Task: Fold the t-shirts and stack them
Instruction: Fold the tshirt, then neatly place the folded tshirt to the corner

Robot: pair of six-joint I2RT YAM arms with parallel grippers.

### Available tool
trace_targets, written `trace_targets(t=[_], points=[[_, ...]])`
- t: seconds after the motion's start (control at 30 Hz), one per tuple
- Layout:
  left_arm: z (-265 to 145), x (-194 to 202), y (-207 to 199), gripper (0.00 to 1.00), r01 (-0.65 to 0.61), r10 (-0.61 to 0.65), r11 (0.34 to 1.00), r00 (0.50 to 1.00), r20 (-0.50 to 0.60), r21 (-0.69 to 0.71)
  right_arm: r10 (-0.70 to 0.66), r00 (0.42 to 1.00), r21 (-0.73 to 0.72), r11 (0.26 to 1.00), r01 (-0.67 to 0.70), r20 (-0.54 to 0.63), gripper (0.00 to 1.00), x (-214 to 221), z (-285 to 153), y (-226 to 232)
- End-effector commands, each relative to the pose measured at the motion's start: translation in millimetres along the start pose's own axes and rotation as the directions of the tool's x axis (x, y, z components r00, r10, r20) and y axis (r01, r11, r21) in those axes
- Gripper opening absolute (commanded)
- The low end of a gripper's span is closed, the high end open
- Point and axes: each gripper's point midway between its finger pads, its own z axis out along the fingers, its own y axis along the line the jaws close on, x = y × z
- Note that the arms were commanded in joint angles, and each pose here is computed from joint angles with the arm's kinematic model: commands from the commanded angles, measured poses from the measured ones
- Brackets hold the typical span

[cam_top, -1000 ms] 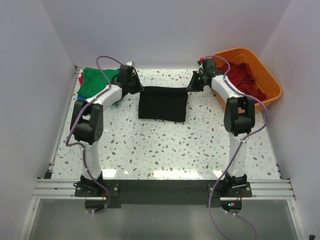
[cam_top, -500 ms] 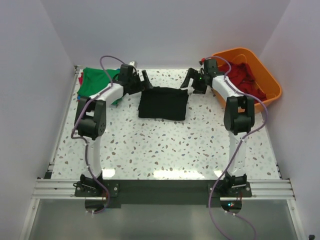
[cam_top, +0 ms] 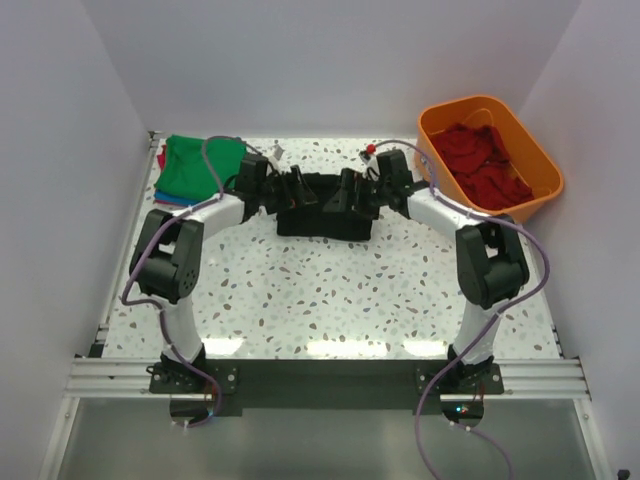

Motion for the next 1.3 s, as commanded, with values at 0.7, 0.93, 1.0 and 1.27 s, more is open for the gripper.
trace_targets(t=[0.7,0.93,1.0,1.27], points=[[-87,139,4,1.00,0.004,-0.014,0.996,0.994,-0.111,-0.086,-0.057,0.992,0.200,0.977,0.078,-0.111,0.99,126,-67,-62],[-121,107,23,1.00,0.002,0.000,0.961,1.000,0.005,-0.277,-0.129,0.990,0.290,0.951,0.108,0.052,0.99,109,-130,-47],[-115,97,33,1.00,-0.008,0.007,0.943,1.000,-0.004,-0.333,-0.145,0.984,0.380,0.920,0.095,0.106,0.99,104,-154,-54],[-62,68,57,0.95,-0.009,0.006,0.916,1.000,-0.009,-0.400,-0.157,0.965,0.425,0.903,0.054,0.211,0.99,105,-192,-52]])
